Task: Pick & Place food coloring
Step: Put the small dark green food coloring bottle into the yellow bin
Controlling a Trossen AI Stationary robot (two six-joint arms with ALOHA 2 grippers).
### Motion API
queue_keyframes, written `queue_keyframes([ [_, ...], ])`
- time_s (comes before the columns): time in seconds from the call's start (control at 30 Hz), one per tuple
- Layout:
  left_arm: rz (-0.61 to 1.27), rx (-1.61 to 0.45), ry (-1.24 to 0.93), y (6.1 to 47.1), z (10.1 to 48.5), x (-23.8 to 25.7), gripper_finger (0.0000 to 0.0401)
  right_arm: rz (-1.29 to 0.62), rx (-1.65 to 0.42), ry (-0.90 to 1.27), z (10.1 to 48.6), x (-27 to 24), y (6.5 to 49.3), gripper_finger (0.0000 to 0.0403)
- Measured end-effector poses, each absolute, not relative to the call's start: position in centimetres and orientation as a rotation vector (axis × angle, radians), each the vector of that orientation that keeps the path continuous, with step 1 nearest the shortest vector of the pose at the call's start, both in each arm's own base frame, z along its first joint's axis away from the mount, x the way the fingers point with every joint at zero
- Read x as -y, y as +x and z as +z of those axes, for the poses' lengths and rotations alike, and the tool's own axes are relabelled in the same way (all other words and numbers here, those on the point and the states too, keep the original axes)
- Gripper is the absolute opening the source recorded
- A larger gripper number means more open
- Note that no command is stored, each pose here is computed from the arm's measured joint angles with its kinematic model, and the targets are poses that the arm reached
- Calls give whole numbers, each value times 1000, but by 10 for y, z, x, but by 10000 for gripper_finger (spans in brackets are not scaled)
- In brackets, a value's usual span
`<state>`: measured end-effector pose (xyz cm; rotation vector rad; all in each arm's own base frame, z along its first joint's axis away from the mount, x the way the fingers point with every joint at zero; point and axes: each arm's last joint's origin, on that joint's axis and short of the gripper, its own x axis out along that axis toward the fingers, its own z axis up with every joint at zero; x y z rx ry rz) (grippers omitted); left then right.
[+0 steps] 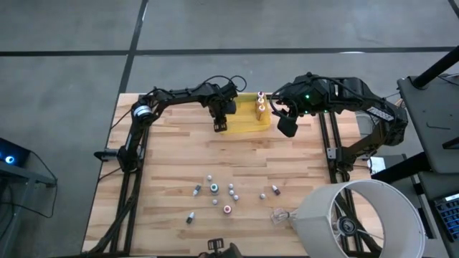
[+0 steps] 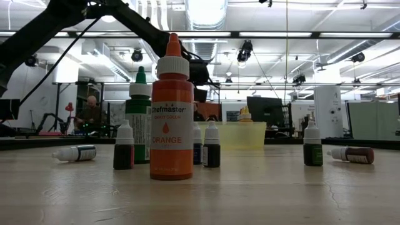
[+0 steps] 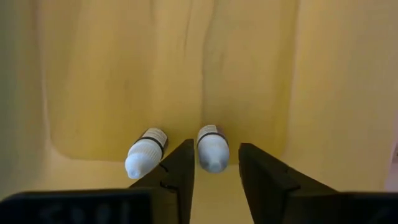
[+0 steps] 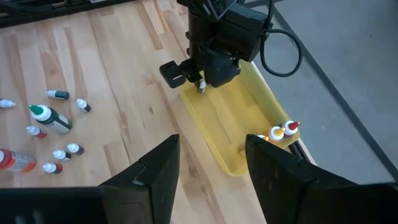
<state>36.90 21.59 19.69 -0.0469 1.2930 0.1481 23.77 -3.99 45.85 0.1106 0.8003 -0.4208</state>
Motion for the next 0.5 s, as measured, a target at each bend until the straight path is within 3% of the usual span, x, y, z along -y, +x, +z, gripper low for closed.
queue_keyframes([
  [0.23, 157, -1284, -51, 372, 218, -218, 103, -419, -802, 106, 458, 40, 238, 173],
  [0.5, 173, -1292, -86, 373, 267, -212, 103, -418, -802, 105, 458, 40, 238, 173],
])
